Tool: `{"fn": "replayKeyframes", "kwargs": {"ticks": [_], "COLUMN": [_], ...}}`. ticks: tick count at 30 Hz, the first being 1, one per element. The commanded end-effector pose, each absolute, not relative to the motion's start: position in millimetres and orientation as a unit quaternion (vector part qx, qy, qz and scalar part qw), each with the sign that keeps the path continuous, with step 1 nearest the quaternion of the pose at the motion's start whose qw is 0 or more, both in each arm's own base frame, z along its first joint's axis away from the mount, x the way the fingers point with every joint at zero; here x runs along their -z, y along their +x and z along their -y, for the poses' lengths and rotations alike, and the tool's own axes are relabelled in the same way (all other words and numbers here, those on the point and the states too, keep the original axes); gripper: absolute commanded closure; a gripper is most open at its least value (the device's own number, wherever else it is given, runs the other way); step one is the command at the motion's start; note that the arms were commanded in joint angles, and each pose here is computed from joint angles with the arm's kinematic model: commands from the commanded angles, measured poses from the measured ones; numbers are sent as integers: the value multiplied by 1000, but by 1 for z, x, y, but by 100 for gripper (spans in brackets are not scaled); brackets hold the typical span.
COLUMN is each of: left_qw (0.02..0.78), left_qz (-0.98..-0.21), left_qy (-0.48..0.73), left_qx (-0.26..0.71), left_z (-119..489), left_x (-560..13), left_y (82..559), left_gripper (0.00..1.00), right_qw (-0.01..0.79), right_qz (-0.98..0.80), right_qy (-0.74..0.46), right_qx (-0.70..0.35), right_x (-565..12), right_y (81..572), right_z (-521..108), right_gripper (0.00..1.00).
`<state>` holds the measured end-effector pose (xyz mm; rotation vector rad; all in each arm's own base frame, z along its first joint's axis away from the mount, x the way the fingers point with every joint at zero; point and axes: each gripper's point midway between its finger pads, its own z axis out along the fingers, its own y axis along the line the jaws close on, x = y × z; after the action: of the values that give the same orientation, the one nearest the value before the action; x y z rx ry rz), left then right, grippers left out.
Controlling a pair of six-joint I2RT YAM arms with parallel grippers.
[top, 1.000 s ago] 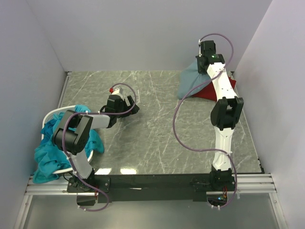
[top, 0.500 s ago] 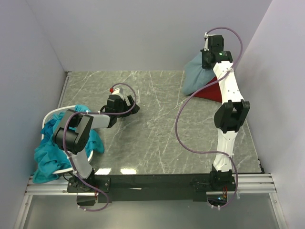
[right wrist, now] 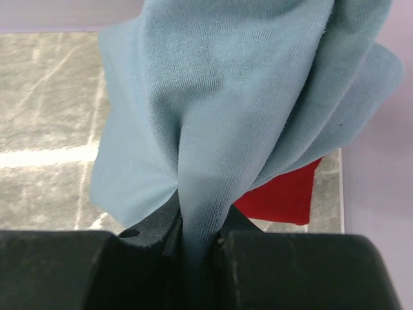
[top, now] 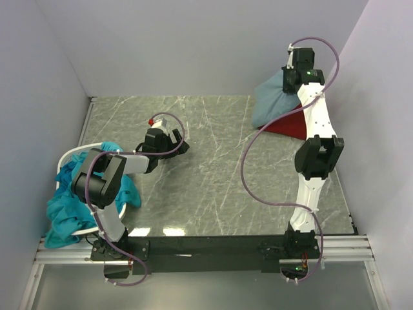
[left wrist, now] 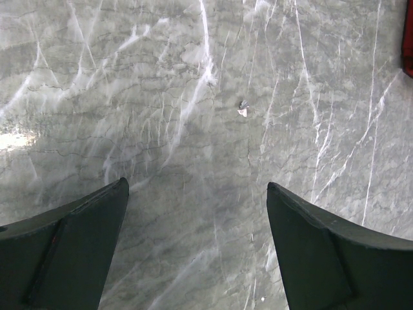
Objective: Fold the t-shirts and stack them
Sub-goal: Neatly place the folded tshirt to the corner
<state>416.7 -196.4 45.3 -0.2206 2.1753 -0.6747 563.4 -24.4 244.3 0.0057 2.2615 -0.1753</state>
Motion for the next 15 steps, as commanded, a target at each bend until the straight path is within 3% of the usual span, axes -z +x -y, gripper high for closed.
{"fn": "replayKeyframes", "kwargs": {"ticks": [1,12,14,15], "left_qw": [360,399,401,407], "left_qz": [-895,-875,-874,-871], "left_qy": [-88,-76,-72,-71], "left_qx": [250,263,265,265], "left_z": [191,190,192,193], "left_x": [-14,-50,-54,-60], "left_y": [392,388,386,386], "left_gripper": [5,5,5,5], "right_qw": [467,419,413,415], "right_qz": [-880,-900,-903,-900], "right_qy": [22,46,49,61], "right_qx": [78,106,109,118], "right_x": [-267,-195,-183,-185], "right_y": [575,591,595,596], "right_z": [51,102,106,112], "right_gripper": [100,98,69,46]}}
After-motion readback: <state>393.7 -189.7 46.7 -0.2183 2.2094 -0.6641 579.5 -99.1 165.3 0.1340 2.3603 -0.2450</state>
